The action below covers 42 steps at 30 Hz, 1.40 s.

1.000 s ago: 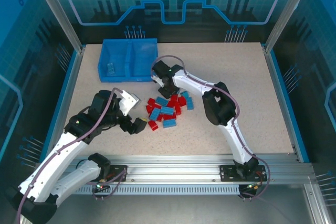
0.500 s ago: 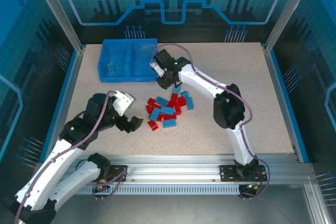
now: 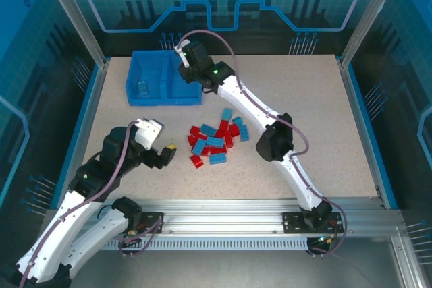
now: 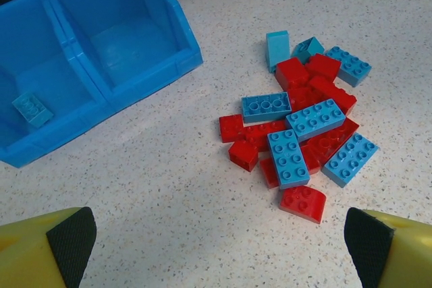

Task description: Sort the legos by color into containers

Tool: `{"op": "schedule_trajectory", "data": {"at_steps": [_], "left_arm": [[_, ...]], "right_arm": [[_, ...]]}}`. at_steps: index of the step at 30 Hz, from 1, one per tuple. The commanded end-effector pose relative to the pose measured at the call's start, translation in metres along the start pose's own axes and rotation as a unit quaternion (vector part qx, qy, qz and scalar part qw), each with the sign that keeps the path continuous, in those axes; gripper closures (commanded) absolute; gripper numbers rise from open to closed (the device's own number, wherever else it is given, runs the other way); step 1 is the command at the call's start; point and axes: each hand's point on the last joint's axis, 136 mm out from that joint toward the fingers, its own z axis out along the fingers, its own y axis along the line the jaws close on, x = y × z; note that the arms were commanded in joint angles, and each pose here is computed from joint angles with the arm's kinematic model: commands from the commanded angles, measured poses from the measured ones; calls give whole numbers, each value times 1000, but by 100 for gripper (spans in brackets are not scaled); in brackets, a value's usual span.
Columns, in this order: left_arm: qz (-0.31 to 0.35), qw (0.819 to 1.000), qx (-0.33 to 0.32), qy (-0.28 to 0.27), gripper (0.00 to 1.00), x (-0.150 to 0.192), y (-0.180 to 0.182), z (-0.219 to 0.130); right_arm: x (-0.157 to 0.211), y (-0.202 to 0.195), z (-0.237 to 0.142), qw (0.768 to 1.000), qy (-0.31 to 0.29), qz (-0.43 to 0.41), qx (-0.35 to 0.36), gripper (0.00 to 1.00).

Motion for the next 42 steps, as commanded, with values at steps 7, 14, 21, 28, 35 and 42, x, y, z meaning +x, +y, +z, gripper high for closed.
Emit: {"op": "schedule_trajectory", "data": {"at_steps": [7, 14, 21, 28, 35, 42], "left_arm": [[-5, 1000, -17, -4, 1, 0, 6, 1], [-3, 1000, -24, 2, 1, 2, 8, 3], [2, 999, -29, 13, 1, 6, 10, 8], [-46, 996, -70, 1, 1, 4, 23, 19], [-256, 963, -78, -19, 1, -24, 30, 22], [-499, 859, -76, 80, 6, 12, 9, 68]], "right_arm": [[40, 21, 54, 999, 16, -47, -11, 79], [36, 22, 51, 999, 12, -42, -13, 65], [1, 21, 5, 999, -4, -39, -29, 66], [-10, 24, -97, 993, 22, -3, -116, 65], [51, 45, -212, 966, 61, 9, -250, 51], [117, 35, -255, 958, 107, 98, -247, 36]]}}
